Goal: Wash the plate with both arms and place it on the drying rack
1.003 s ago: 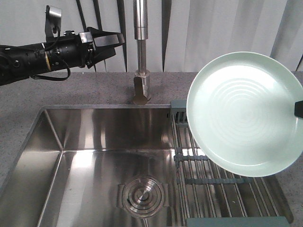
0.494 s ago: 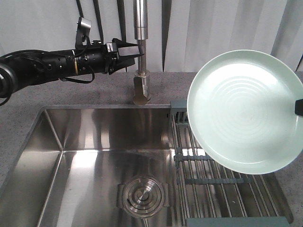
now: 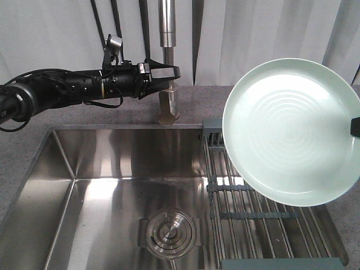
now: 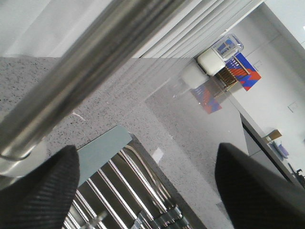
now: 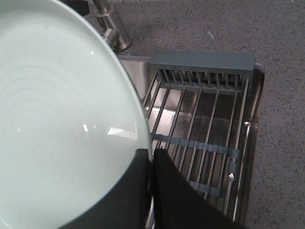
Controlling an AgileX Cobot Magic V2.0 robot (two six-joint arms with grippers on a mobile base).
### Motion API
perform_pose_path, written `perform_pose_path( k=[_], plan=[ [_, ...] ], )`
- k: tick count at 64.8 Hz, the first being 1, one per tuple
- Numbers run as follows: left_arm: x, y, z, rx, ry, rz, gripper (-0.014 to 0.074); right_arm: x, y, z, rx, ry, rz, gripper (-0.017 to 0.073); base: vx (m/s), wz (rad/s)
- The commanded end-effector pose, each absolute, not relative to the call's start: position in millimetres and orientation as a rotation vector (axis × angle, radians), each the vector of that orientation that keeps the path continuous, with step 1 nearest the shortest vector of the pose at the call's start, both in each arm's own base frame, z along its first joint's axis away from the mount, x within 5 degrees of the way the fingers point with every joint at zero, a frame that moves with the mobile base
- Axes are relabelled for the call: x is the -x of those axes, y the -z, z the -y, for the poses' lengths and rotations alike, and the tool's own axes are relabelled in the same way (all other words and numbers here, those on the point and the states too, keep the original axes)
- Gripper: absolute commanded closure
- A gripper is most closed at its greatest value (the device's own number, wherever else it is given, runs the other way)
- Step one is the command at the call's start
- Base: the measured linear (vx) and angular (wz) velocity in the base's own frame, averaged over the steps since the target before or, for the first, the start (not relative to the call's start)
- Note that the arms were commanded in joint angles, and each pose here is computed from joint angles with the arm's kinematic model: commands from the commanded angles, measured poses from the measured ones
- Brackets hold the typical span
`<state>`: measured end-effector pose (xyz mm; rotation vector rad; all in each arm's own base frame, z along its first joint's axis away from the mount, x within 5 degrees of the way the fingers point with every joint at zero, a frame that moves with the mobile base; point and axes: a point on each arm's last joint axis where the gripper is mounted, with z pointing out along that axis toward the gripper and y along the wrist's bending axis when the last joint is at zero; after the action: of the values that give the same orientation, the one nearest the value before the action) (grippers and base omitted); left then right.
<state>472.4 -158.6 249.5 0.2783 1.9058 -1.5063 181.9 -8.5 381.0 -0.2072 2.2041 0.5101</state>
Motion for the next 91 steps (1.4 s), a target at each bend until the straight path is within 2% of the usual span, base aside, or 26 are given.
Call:
perform_pose_path(
  k=[1,34,56,78,91],
  plan=[
    [-460,-296,164,-0.337,1.584,-1.773,0.0024,-182,-395,8,0.178,-0.517,-2.114,0.0566,0.0,0.0],
    [-446,-295,173,-0.499,1.666,-1.778,0.0024,-183,-396,7,0.173,-0.528,-2.106,0.0566,0.0,0.0],
    [-435,-285,174,-0.679,1.643,-1.86,0.0038,-183,-397,7,0.17,-0.541,-2.097,0.0566,0.0,0.0],
    [-435,-286,174,-0.671,1.657,-1.848,0.006,-183,-397,7,0.17,-0.541,-2.097,0.0566,0.0,0.0],
    [-448,-294,164,-0.507,1.645,-1.79,0.006,-183,-397,6,0.172,-0.541,-2.1,0.0566,0.0,0.0]
  ],
)
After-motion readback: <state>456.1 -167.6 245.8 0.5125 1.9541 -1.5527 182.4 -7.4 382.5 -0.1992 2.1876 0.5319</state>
